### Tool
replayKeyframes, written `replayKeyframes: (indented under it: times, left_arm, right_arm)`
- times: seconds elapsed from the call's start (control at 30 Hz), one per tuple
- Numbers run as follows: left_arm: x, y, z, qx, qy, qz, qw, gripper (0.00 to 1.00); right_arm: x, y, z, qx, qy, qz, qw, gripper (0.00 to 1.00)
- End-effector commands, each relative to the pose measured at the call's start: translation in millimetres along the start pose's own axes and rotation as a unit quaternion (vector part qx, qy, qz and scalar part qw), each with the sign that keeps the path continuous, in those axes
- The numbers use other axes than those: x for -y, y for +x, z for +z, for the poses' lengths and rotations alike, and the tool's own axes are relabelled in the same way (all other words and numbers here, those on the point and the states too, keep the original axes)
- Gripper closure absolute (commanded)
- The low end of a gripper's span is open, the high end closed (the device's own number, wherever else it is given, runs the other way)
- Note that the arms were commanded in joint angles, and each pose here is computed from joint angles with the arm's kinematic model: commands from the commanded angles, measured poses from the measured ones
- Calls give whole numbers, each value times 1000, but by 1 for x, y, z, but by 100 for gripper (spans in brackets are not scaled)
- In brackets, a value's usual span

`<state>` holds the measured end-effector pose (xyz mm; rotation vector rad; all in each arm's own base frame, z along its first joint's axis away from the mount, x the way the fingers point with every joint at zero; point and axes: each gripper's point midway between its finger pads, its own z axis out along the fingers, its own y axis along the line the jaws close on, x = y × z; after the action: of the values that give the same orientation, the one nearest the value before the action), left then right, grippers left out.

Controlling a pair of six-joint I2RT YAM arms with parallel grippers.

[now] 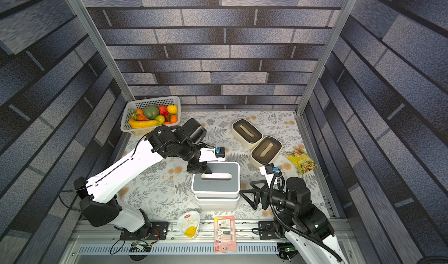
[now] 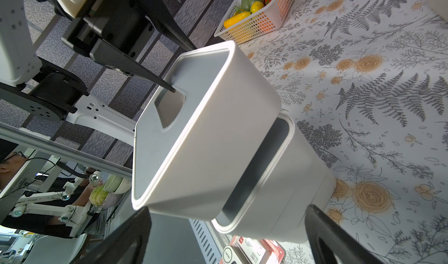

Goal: Stack the tissue boxes
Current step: Place the tissue box at the tissue box.

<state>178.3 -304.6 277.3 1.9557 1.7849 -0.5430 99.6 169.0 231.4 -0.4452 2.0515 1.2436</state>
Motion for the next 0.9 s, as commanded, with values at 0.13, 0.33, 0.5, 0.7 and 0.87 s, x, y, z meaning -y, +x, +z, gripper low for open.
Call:
replayKeyframes:
  times: [0.13, 0.33, 0.5, 0.7, 0.87]
  left_arm:
    - [4, -5, 4, 12, 8, 1, 1000, 52]
    - [4, -5, 5, 11, 9, 0, 1000, 52]
    - [4, -4, 6, 9, 11, -2, 1000, 52]
    - [2, -5, 7, 8, 10, -6, 1000, 52]
    - [2, -6, 9, 9, 12, -12, 1000, 51]
  right_arm:
    - [-5, 1, -1, 2, -13, -5, 1000, 0]
    - [-7, 2, -2, 1, -19, -7, 1000, 0]
    - [-9, 2, -2, 0, -24, -10, 1000, 0]
    - [-9, 2, -1, 0, -25, -9, 1000, 0]
    - [-8, 3, -1, 0, -24, -9, 1000, 0]
